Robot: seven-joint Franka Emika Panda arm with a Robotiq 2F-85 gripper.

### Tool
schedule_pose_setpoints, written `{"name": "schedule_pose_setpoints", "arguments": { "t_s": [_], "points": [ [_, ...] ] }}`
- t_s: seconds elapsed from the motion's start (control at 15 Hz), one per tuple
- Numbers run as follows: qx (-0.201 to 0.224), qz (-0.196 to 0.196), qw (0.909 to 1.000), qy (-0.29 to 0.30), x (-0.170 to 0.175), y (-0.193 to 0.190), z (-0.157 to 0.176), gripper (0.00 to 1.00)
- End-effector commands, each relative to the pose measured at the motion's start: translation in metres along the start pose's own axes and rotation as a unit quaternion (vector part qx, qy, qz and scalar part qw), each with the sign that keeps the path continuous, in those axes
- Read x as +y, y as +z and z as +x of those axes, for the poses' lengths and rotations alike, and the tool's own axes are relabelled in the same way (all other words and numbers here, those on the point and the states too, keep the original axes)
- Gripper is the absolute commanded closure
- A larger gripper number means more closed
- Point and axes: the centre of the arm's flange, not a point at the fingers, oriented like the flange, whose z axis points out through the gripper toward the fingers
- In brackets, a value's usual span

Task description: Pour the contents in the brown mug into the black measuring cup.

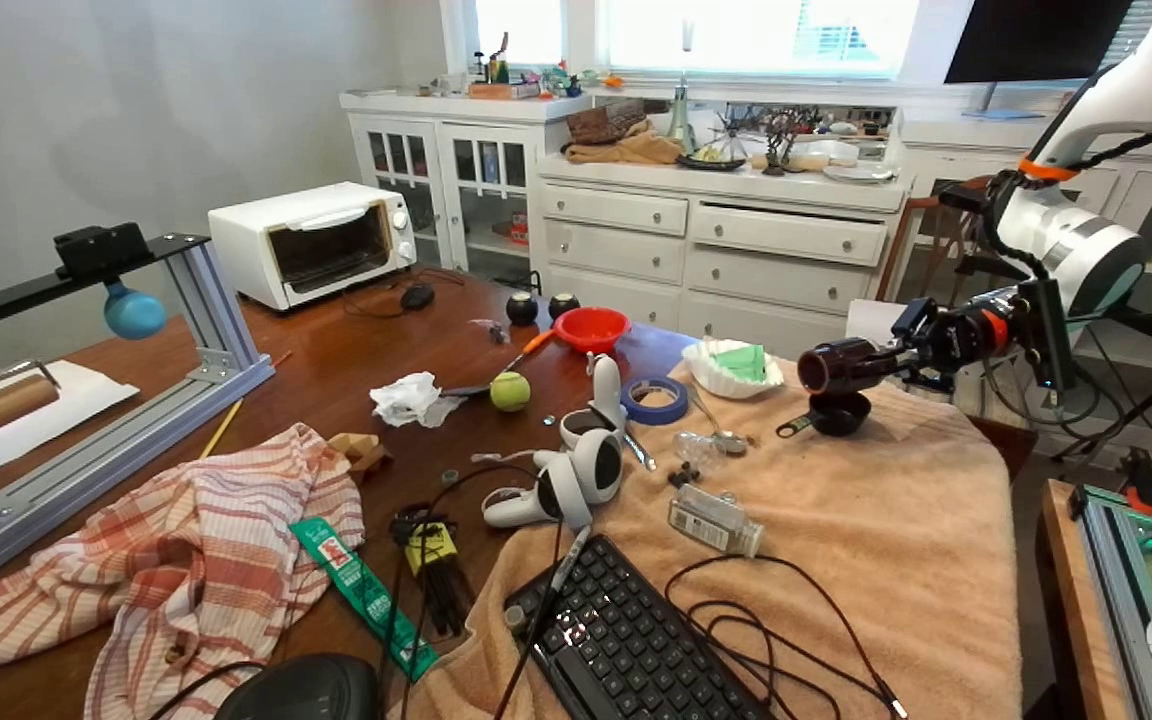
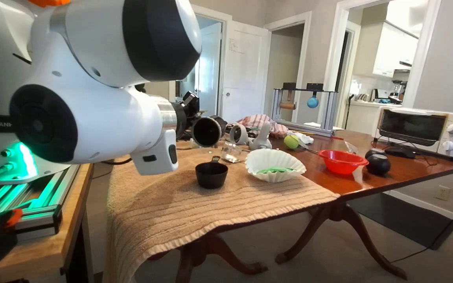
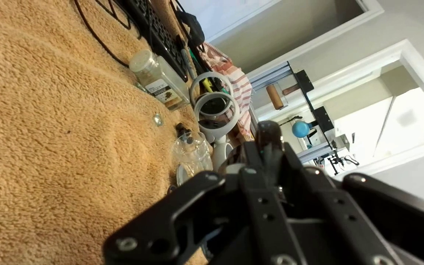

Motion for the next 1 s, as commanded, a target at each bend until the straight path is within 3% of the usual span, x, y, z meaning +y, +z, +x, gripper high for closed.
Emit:
{"name": "schedule_pose_setpoints", "arguments": {
  "t_s": [0.0,0.93],
  "points": [
    [-0.023,0.017,0.9996,-0.002,0.007,-0.009,0.006,0.96],
    [-0.043,0.046,0.9980,-0.005,0.019,-0.017,0.012,0.96]
  ]
}}
